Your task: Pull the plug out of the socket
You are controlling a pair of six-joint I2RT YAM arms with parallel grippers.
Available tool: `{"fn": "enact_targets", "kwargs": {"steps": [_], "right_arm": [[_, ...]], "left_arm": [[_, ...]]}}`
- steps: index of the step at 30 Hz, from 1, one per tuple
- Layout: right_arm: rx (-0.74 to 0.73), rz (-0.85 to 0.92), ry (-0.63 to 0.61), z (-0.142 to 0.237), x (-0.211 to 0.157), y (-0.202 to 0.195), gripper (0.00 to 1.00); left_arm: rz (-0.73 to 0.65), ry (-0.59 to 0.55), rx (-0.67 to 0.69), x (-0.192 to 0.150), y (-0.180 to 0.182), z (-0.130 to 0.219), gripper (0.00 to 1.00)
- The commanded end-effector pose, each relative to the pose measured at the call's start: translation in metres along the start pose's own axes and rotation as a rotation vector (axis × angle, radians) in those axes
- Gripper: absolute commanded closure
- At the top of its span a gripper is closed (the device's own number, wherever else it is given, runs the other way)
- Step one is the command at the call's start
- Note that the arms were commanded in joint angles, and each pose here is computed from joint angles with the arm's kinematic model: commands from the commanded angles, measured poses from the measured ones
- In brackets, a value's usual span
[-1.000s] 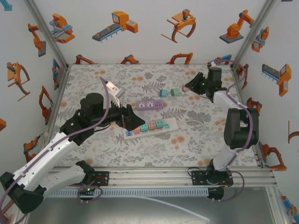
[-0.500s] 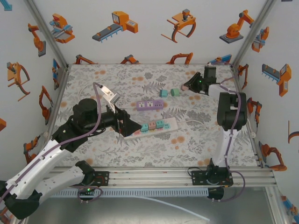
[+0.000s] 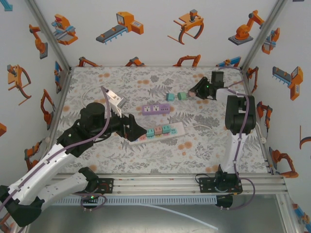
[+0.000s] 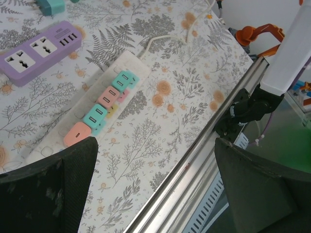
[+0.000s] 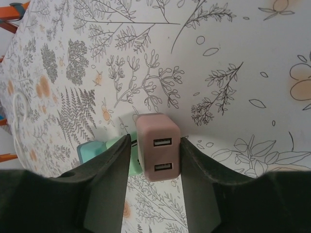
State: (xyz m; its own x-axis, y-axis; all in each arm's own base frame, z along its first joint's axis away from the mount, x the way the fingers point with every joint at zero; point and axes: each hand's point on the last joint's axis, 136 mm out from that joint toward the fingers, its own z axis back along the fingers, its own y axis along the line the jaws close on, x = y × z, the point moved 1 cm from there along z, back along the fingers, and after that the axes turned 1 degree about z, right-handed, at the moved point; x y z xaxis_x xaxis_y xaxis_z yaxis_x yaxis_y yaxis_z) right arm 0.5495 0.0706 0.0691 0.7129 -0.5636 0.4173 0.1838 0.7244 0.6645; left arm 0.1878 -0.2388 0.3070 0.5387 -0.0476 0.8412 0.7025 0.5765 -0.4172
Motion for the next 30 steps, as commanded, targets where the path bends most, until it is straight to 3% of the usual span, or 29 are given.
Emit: {"fn": "enact_targets", "kwargs": {"steps": [1,5,11,20,25,30], "right_arm": [[-0.04,0.01,0.008,0.005,-0.004,-0.009,0.53],[-0.076,0.036,0.006,0.012,-0.003,-0.011,0.49],[-0.123,0.1,-0.029,0.034,0.003,-0.007,0.47],[-0.015,0.282,-0.163,0.107,0.023,0.055,0.47],[0.143,0.572,-0.265,0.156,0.007,0.116,0.47],[0.321,1.02,-0.325,0.19,-0.051,0.174,0.47]], "left_arm": [[-0.005,0.015,0.025,-0.004,0.005,-0.002,0.03],[0.013,0.013,0.081,-0.005,0.014,-0.002,0.03],[0.067,0.015,0.339,-0.013,0.058,0.006,0.03],[0.119,-0.01,0.473,-0.018,0.084,0.011,0.03],[0.181,-0.013,0.548,-0.023,0.102,0.01,0.03],[0.258,-0.004,0.586,-0.035,0.12,0.006,0.03]]}}
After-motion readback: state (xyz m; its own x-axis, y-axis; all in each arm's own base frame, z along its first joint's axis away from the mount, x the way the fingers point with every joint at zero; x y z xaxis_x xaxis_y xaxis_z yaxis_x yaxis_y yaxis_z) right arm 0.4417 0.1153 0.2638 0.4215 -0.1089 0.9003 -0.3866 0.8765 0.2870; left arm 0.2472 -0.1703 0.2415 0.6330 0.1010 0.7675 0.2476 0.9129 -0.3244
